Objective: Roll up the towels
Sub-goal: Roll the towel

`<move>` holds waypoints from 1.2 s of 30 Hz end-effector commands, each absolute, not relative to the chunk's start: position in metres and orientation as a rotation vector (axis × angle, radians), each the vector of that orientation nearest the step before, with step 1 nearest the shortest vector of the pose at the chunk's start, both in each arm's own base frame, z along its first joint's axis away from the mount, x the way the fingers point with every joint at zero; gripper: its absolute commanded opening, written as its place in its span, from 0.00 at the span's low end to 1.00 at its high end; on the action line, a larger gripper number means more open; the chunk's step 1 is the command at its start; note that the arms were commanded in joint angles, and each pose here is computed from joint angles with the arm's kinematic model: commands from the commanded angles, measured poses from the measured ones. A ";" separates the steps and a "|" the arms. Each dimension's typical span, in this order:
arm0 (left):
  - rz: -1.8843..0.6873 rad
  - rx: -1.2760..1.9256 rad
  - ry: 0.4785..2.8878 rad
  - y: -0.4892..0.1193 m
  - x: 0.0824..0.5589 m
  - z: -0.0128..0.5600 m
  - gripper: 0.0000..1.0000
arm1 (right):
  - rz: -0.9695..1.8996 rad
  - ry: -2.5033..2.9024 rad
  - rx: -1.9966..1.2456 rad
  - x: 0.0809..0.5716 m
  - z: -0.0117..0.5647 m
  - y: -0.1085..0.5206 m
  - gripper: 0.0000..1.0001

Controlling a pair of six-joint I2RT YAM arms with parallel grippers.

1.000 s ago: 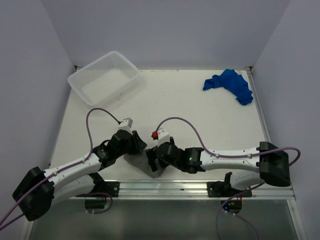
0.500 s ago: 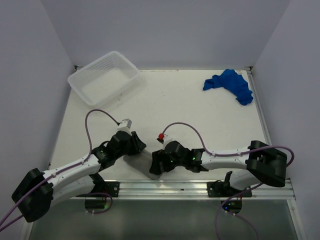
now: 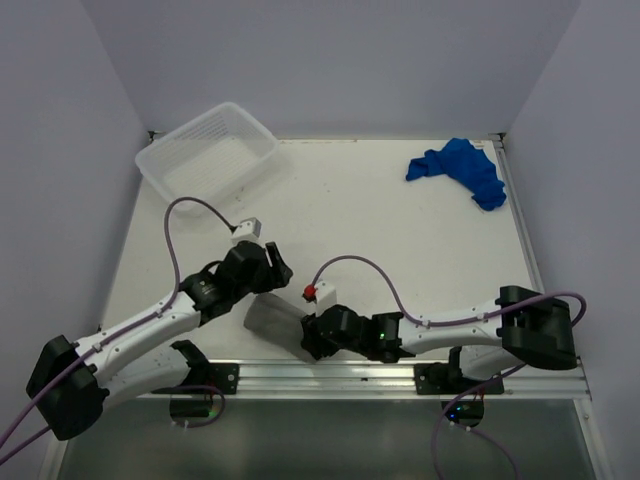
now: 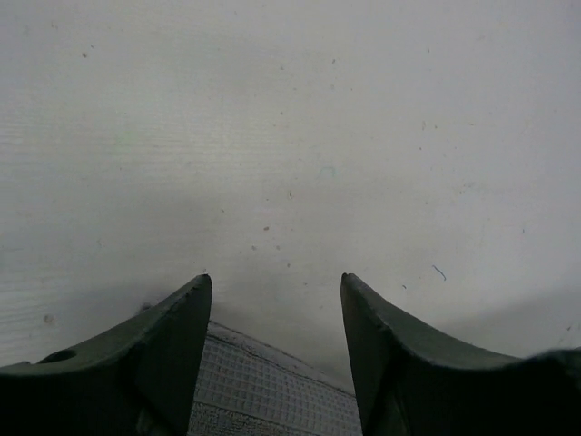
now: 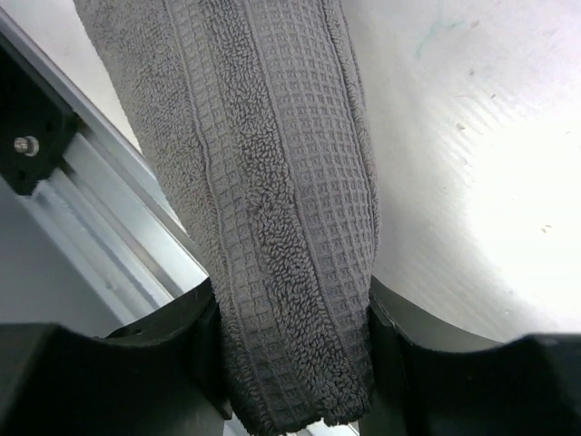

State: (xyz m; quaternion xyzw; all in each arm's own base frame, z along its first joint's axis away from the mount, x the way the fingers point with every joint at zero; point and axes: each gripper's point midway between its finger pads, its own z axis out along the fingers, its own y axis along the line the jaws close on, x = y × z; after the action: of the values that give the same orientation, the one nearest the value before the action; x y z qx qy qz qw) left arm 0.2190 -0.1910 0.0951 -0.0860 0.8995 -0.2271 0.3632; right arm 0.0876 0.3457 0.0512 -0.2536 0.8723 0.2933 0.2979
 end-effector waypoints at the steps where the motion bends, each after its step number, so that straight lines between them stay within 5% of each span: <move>1: -0.433 -0.275 2.290 -0.177 0.240 0.134 0.65 | 0.477 2.178 -0.667 0.112 0.061 0.332 0.30; 8: -0.299 -0.393 2.392 -0.163 0.235 0.176 0.70 | 0.296 2.056 -0.494 0.142 0.093 0.335 0.26; 12: -0.500 -0.417 2.439 -0.187 0.221 0.186 0.70 | 0.210 2.001 -0.423 0.154 0.092 0.342 0.25; 17: -0.731 -0.520 2.456 -0.209 0.206 0.162 0.71 | 0.109 1.946 -0.345 0.159 0.093 0.357 0.26; 36: -0.623 -0.686 2.630 -0.204 0.185 0.079 0.83 | 0.086 1.884 -0.303 0.153 0.082 0.382 0.27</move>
State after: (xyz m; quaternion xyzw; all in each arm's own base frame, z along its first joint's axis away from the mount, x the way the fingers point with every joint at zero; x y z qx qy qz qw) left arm 0.1825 -0.1979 0.0859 -0.2296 0.9334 -0.2074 0.1816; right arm 0.1474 0.3731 0.0606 -0.1845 0.8203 0.0160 0.5412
